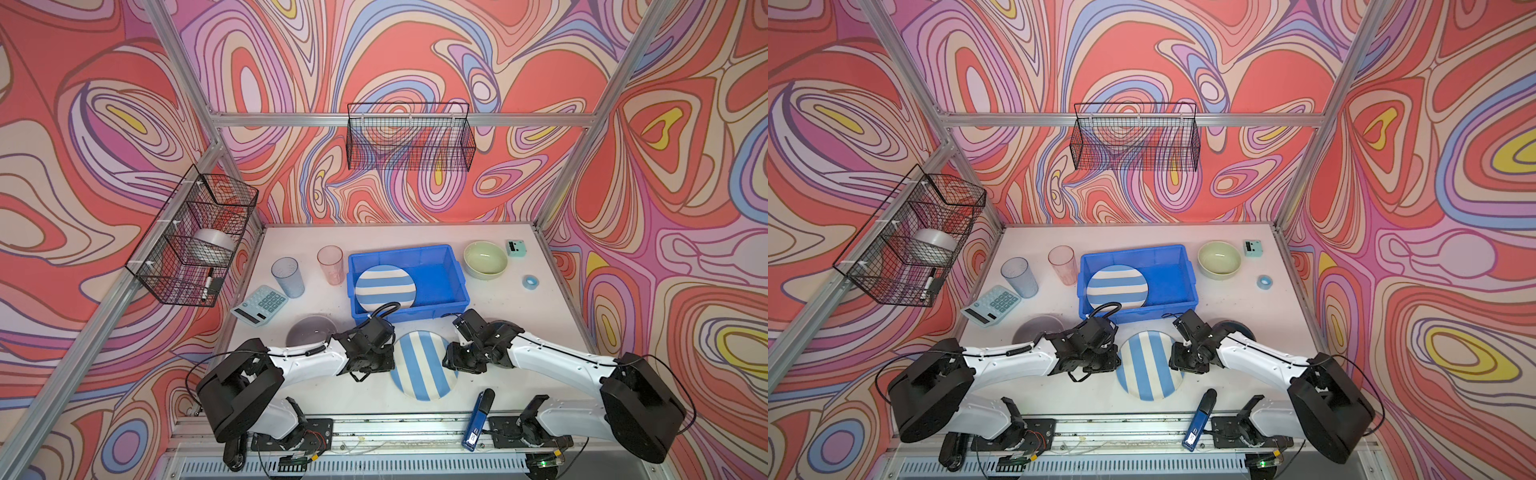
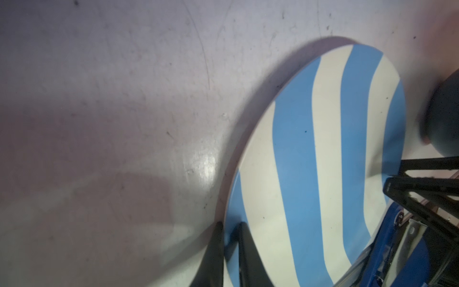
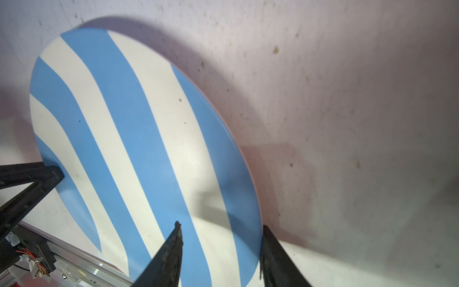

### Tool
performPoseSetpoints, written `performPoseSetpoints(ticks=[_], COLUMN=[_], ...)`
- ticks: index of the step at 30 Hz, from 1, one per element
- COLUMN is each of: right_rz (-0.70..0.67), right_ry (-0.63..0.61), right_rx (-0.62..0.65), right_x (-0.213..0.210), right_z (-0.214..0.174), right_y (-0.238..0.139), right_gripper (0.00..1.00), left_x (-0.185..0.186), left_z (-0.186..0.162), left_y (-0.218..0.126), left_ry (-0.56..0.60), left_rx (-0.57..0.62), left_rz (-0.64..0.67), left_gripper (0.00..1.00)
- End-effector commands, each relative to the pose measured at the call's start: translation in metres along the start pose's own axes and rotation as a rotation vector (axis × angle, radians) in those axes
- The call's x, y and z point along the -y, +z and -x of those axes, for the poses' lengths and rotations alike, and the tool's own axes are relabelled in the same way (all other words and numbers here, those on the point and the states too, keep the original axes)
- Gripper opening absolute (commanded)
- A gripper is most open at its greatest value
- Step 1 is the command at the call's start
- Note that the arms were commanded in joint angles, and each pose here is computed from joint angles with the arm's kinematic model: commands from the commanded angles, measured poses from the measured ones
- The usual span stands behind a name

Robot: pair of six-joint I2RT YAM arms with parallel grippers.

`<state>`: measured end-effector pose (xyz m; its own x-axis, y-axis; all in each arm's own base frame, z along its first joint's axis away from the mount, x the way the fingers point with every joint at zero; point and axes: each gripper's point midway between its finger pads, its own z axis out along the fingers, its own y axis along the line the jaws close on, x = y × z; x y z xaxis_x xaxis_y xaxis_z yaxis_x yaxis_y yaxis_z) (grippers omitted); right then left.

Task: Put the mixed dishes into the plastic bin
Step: 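Lower both grippers to opposite edges of the second striped plate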

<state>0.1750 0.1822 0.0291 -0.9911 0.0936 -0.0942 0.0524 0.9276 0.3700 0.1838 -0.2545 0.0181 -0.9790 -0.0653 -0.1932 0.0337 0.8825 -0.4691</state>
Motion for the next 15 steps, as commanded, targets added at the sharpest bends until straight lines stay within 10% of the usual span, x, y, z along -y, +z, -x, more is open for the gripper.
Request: performPoseSetpoints(ticks=[1, 15], right_rz=[0.095, -0.025], right_ry=[-0.046, -0.054], right_rx=[0.022, 0.063], right_x=[-0.021, -0.01], right_z=[0.005, 0.016], right_y=[-0.006, -0.032], right_gripper=[0.48, 0.48], left_x=[-0.038, -0.061], left_z=[-0.024, -0.038], left_y=[0.017, 0.022], left_ry=[-0.047, -0.068], left_rx=[-0.058, -0.083], left_rz=[0.107, 0.163], left_gripper=[0.12, 0.12])
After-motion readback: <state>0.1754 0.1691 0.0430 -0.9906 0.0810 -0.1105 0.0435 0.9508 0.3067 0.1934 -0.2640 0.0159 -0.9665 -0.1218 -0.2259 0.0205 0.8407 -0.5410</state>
